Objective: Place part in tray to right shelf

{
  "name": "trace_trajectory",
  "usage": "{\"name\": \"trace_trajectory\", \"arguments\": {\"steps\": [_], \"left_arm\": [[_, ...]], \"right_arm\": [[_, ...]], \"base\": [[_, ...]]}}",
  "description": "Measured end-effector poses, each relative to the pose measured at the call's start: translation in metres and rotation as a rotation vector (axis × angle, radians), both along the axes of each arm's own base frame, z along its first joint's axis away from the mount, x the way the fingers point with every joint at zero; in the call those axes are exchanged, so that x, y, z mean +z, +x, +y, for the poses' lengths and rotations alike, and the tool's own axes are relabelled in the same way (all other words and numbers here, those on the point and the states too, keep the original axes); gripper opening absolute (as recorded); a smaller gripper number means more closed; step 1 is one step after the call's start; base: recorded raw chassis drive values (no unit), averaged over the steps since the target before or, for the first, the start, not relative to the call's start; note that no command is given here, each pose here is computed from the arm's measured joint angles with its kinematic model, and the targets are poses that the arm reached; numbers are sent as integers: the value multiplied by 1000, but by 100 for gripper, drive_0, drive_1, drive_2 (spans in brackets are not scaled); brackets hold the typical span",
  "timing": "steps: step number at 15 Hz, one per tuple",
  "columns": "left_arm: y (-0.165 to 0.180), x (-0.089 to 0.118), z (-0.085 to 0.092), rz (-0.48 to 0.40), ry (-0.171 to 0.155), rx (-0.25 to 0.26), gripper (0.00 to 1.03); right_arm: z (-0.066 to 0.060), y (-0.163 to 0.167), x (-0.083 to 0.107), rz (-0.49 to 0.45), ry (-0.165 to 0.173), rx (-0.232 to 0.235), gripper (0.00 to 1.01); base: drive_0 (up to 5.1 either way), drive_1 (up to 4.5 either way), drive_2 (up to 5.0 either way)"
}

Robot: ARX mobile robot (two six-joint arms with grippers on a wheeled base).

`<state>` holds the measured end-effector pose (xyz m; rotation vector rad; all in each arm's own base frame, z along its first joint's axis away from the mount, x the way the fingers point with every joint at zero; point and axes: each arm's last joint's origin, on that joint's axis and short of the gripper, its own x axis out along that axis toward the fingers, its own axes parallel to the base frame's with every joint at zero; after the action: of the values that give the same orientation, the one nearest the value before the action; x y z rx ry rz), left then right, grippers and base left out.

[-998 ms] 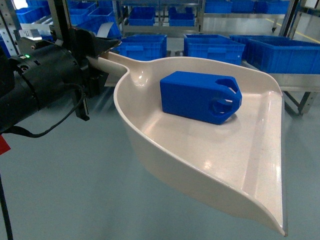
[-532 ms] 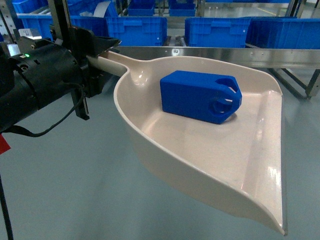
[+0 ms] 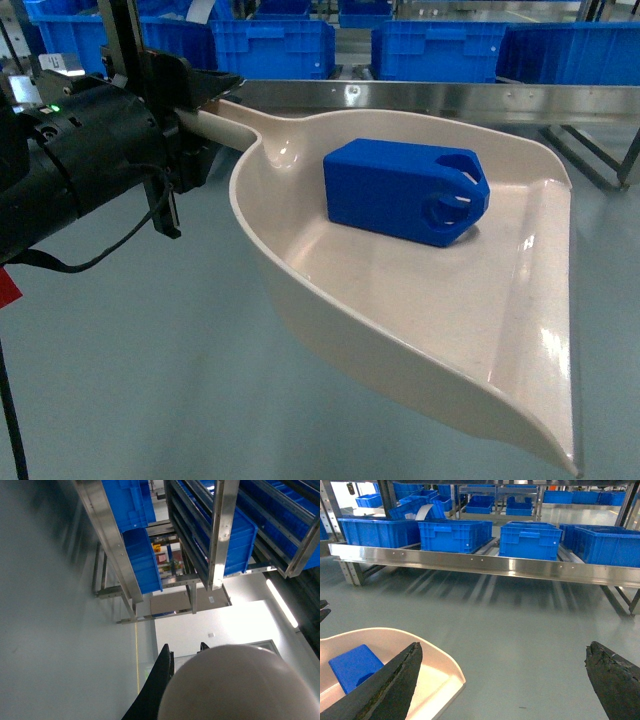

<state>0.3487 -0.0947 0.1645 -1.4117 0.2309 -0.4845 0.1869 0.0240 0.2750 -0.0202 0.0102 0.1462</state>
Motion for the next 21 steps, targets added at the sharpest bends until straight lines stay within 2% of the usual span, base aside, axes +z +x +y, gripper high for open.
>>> {"name": "trace_trajectory", "arguments": {"steps": [21], "left_arm": [[0,0,0,3,1,0,12]], "right_arm": [[0,0,0,3,0,0,98]], "base": [[1,430,-428]]}}
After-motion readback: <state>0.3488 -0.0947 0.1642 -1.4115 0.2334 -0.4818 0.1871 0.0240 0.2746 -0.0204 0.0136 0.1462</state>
